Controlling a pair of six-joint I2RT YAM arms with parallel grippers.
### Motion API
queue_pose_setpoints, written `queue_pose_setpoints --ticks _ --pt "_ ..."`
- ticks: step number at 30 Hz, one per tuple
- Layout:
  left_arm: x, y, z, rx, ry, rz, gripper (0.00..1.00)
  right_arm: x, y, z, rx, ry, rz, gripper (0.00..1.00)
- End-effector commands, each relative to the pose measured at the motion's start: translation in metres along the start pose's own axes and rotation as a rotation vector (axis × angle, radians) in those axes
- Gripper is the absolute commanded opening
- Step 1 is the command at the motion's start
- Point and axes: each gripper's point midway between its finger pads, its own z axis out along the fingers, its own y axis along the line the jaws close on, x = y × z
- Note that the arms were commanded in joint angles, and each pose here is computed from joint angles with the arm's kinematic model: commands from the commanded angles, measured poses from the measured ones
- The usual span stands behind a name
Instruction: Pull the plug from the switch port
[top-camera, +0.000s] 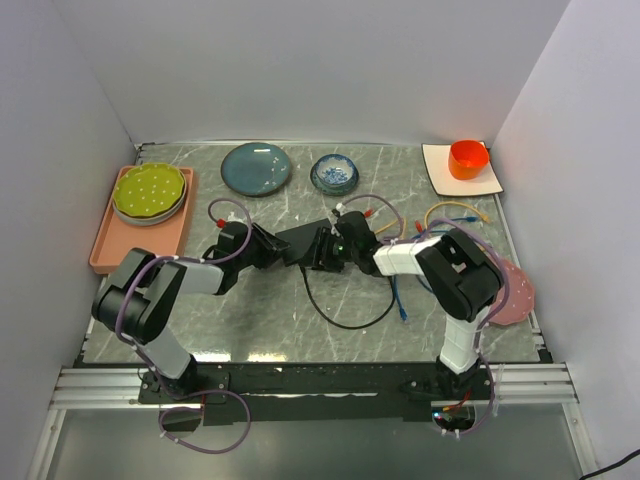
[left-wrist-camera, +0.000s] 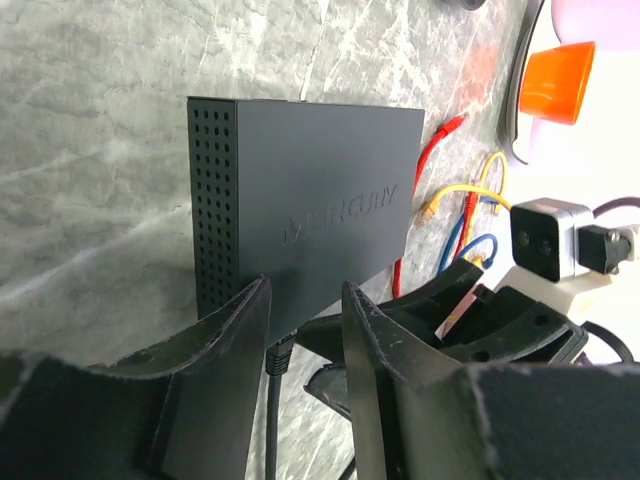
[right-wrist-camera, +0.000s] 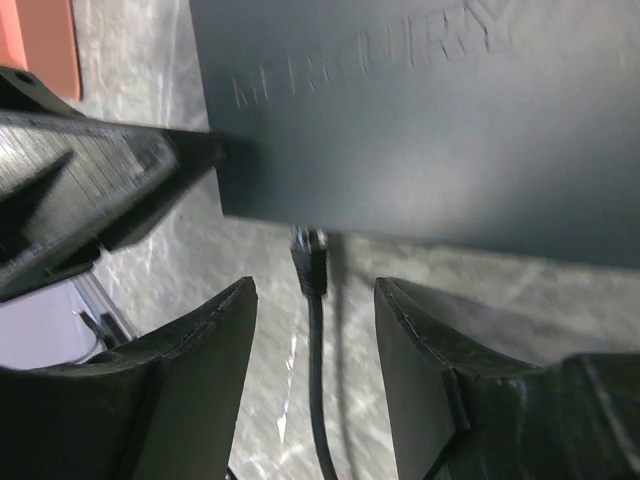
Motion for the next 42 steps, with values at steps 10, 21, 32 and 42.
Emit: queue_pose_setpoints --ticks 10,21,32,42 --pt "0.0 0.005 0.004 -0.005 0.007 -0.005 0.41 -0.011 0.012 0.019 -0.083 -0.02 0.05 0.55" --pt "0.004 0.012 0.002 -0.014 0.017 -0.018 0.4 -0.004 0.0 0.021 -0.169 -0.023 0.16 0.43" --pt "0.004 0.015 0.003 -0.018 0.022 -0.028 0.4 -0.011 -0.005 0.02 -0.19 -0.04 0.197 0.35" --pt "0.007 0.018 0.001 -0.018 0.025 -0.03 0.39 -0.011 -0.007 0.025 -0.194 -0.032 0.242 0.35"
